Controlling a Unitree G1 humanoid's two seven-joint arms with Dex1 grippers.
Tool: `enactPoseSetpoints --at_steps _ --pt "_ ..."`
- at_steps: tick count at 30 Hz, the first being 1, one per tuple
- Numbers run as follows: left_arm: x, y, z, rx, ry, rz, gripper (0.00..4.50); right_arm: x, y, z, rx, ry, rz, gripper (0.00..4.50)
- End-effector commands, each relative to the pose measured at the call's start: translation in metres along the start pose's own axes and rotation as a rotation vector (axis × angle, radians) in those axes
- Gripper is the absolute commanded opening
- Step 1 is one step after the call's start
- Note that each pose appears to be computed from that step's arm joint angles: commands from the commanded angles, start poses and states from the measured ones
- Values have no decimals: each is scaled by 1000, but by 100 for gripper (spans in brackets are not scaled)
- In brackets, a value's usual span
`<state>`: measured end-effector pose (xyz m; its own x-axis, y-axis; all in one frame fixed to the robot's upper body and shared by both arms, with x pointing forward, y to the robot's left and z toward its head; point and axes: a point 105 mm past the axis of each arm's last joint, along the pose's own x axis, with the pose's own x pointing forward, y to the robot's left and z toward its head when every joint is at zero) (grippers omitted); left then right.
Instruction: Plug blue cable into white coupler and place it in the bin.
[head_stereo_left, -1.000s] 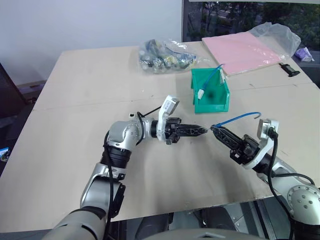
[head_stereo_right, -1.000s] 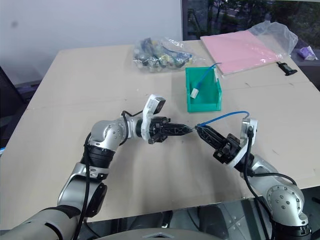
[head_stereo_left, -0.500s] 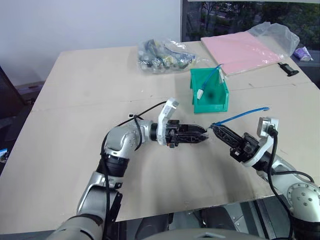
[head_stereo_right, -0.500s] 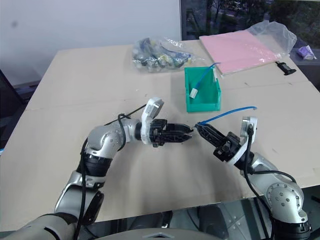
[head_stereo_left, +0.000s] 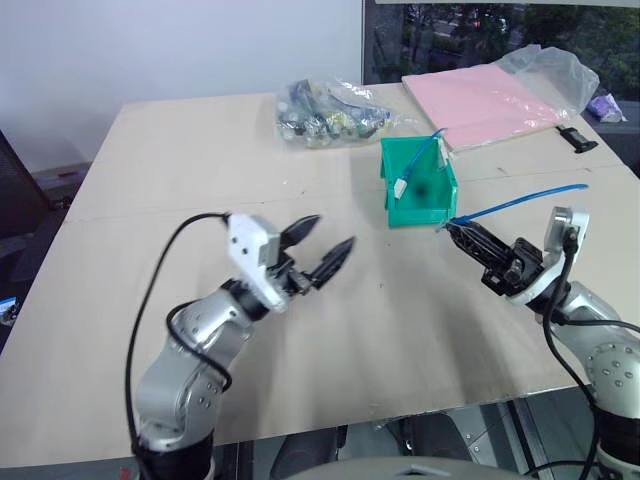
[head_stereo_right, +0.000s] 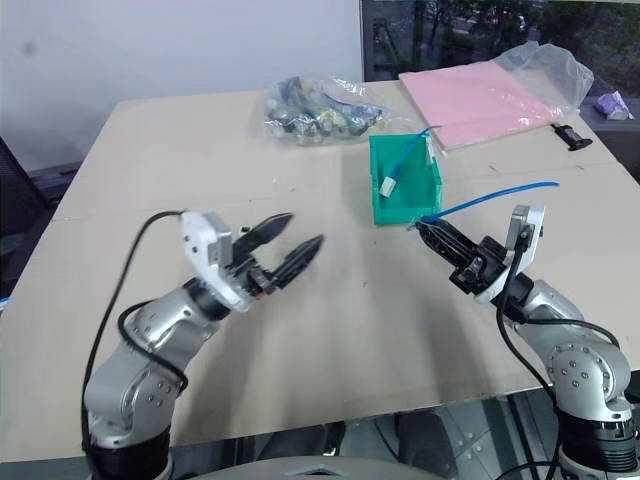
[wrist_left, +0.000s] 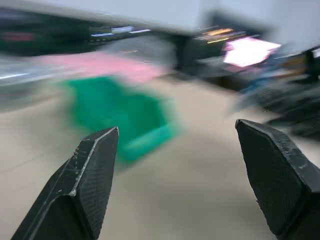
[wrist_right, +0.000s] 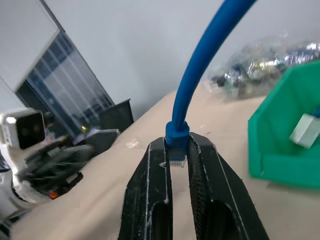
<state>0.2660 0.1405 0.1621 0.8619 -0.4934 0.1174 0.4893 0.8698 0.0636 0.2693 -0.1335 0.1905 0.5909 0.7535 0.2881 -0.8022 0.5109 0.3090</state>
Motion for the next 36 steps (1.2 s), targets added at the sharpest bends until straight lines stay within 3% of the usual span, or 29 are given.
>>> enactPoseSetpoints --at_steps 1,10,28,31,36 --pt "-9 31 -23 99 62 198 383 13 20 2 -55 12 105 0" --pt "11 49 -71 63 105 322 383 15 24 -17 -92 79 125 0" --pt "46 78 -64 68 74 349 383 17 20 -21 -110 61 87 0" --pt "46 77 -64 61 73 347 306 16 19 -22 -113 65 82 0" --pt "45 74 -65 61 79 341 64 15 19 -23 -116 66 75 0"
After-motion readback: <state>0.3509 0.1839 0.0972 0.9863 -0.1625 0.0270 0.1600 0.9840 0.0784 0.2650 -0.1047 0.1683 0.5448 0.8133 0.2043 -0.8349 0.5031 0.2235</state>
